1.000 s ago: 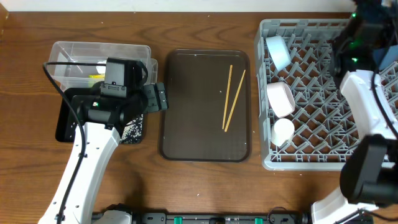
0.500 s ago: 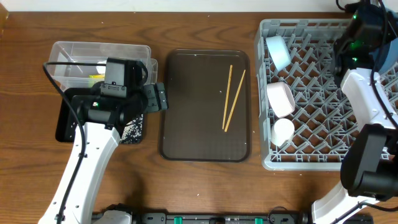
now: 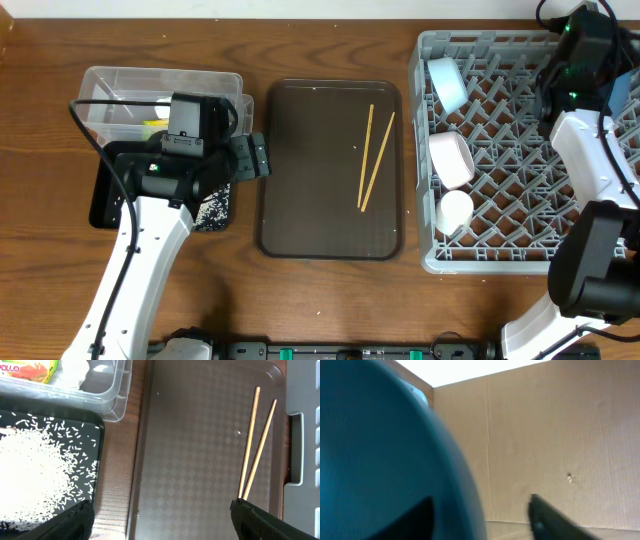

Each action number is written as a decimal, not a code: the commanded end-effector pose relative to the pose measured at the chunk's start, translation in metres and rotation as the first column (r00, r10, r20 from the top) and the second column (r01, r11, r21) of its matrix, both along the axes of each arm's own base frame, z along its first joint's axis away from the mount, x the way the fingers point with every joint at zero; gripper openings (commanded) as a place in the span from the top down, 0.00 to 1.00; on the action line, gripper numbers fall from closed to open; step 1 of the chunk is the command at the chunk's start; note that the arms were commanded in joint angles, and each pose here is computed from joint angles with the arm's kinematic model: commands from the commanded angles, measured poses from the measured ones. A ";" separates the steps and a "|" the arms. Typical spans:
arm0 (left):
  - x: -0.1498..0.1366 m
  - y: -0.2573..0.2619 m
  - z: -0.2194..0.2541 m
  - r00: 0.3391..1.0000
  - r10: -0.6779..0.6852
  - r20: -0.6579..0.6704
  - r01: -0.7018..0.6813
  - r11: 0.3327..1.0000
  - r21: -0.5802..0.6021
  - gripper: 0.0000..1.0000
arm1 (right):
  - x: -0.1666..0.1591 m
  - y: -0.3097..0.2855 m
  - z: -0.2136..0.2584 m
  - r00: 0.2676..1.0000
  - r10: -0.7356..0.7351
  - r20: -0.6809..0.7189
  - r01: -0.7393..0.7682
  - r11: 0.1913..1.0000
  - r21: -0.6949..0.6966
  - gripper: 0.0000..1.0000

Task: Sort waste into correct bins and load items into the dishwasher rack
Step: 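Lower the dark-blue plate into the dish rack and release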

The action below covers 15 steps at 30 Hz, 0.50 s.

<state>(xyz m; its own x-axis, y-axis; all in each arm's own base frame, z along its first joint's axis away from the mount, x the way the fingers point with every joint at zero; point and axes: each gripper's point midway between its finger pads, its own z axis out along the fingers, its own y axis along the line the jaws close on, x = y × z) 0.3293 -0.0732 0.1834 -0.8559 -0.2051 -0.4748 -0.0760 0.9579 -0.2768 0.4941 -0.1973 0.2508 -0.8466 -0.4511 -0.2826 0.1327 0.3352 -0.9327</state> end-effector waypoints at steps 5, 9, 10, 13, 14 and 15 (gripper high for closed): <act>0.002 0.002 0.007 1.000 -0.002 0.024 0.002 1.000 0.011 0.10 | 0.005 0.012 -0.001 0.992 -0.015 0.126 0.004 0.996 0.087 0.05; 0.002 0.002 0.007 1.000 -0.002 0.024 0.002 1.000 0.011 0.11 | 0.006 0.016 0.004 0.983 -0.017 0.182 -0.005 0.993 0.117 0.04; 0.002 0.002 0.007 1.000 -0.002 0.024 0.002 1.000 0.011 0.10 | 0.007 0.019 0.009 0.980 -0.010 0.196 -0.014 0.993 0.119 0.04; 0.002 0.002 0.007 1.000 -0.002 0.024 0.002 1.000 0.011 0.10 | 0.008 0.034 0.026 0.968 0.026 0.251 -0.061 0.990 0.130 0.04; 0.002 0.002 0.007 1.000 -0.002 0.024 0.002 1.000 0.011 0.11 | 0.009 0.039 0.033 0.961 0.040 0.272 -0.079 0.988 0.136 0.04; 0.002 0.002 0.007 1.000 -0.002 0.024 0.002 1.000 0.011 0.11 | 0.009 0.044 0.039 0.954 0.054 0.295 -0.100 0.985 0.143 0.04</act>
